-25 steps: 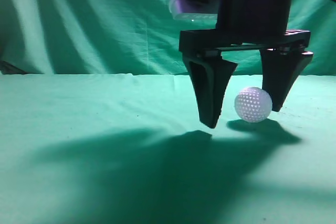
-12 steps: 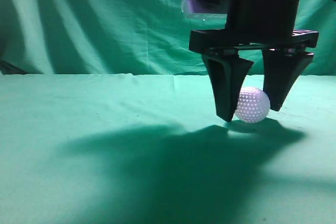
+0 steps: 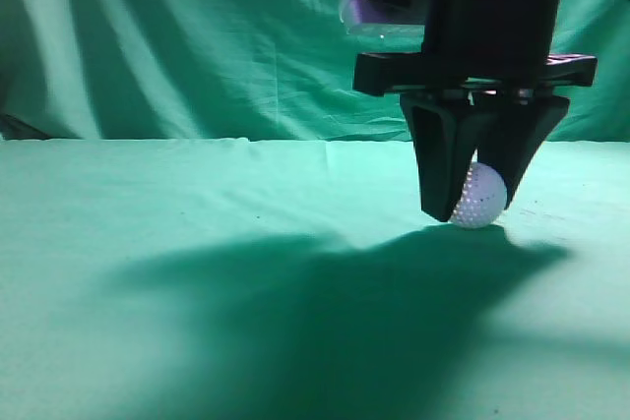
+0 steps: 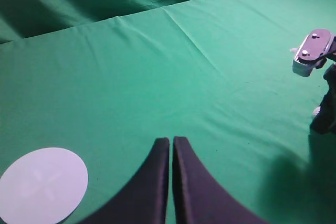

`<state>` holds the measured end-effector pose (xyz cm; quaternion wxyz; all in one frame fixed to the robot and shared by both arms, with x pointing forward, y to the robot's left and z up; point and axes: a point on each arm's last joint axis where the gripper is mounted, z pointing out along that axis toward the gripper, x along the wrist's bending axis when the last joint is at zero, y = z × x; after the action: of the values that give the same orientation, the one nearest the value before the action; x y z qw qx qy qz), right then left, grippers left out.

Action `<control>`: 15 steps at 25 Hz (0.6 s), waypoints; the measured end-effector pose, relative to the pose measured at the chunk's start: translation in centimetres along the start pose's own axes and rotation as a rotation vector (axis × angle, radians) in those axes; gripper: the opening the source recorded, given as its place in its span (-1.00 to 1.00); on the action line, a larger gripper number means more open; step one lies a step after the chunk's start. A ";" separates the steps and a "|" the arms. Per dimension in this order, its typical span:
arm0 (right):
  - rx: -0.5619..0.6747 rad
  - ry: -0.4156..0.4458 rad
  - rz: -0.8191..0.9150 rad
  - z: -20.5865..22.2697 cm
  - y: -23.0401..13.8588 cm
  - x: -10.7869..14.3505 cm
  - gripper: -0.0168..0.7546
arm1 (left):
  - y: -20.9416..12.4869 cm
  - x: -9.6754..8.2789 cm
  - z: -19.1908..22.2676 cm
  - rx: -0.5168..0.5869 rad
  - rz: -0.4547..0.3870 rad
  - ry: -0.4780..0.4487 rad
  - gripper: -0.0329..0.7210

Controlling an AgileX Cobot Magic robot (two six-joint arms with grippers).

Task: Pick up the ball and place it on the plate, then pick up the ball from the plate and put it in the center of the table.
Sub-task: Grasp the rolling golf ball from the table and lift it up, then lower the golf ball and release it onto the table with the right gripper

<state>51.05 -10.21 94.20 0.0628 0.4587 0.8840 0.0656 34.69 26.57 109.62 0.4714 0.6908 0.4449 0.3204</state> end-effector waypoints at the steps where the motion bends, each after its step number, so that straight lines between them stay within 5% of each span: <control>1: 0.003 -0.001 0.000 -0.1 0.1 0.0 -0.13 | 0.0 0.0 0.0 0.000 0.000 0.000 -0.91; 15: -0.266 -0.003 -0.014 -6.9 8.5 -0.2 -0.13 | 0.0 -0.1 -0.1 0.003 0.001 -0.005 -0.91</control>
<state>56.82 -5.97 102.45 0.1248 0.4401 0.8706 0.1810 34.57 26.54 109.60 0.4712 0.6927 0.4438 0.3182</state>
